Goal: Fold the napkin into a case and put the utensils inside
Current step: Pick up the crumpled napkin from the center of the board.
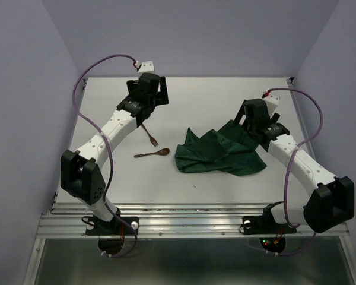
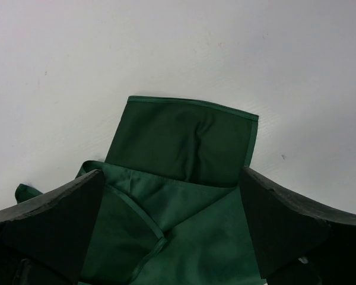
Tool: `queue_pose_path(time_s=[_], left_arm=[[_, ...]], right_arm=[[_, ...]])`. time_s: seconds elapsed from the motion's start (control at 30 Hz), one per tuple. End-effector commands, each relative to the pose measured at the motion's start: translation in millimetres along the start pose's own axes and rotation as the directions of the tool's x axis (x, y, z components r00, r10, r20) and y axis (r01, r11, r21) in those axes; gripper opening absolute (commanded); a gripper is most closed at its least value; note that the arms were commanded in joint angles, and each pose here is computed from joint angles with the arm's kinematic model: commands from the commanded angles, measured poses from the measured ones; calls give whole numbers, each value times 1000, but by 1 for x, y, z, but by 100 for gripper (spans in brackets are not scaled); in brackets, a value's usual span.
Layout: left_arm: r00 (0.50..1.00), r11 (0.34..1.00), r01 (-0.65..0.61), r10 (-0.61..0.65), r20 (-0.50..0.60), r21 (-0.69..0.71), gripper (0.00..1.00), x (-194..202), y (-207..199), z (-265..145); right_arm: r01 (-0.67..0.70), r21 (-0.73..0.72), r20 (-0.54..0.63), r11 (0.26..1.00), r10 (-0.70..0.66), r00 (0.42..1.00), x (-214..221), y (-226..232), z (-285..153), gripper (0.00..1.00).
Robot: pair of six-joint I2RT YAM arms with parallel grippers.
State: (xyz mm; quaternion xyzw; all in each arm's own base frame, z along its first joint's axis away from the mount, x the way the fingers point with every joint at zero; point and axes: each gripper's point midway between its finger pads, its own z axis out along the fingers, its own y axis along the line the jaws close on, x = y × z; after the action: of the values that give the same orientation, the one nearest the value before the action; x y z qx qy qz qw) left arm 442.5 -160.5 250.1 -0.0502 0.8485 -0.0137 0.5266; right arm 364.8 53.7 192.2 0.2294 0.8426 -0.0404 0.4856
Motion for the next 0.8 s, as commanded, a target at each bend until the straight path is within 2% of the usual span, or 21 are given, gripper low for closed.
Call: queue_pose_path(time_s=[0.0,0.2,0.43,0.6,0.77], left_arm=[[997,999,33,-33,72,5,99,-34,0,-16],[1000,1000,19,-18,18,-18,99,-22,-1,-6],[998,985,-57,61,-22,160,92,5,-41,-11],[983,964,-93,129,-133,248,89,56,-76,-19],[934,940,-84,190,-303,331,87,130,-99,-32]], right_arm=[[-30,3,56,1000,30,998,-10,1,1,100],[-23,-1,47,1000,23,999,-2,-2,2,100],[34,-29,-47,999,-35,998,31,-10,4,100],[-85,27,-173,996,88,981,59,-57,20,100],[-116,17,-227,993,117,967,77,-65,15,100]])
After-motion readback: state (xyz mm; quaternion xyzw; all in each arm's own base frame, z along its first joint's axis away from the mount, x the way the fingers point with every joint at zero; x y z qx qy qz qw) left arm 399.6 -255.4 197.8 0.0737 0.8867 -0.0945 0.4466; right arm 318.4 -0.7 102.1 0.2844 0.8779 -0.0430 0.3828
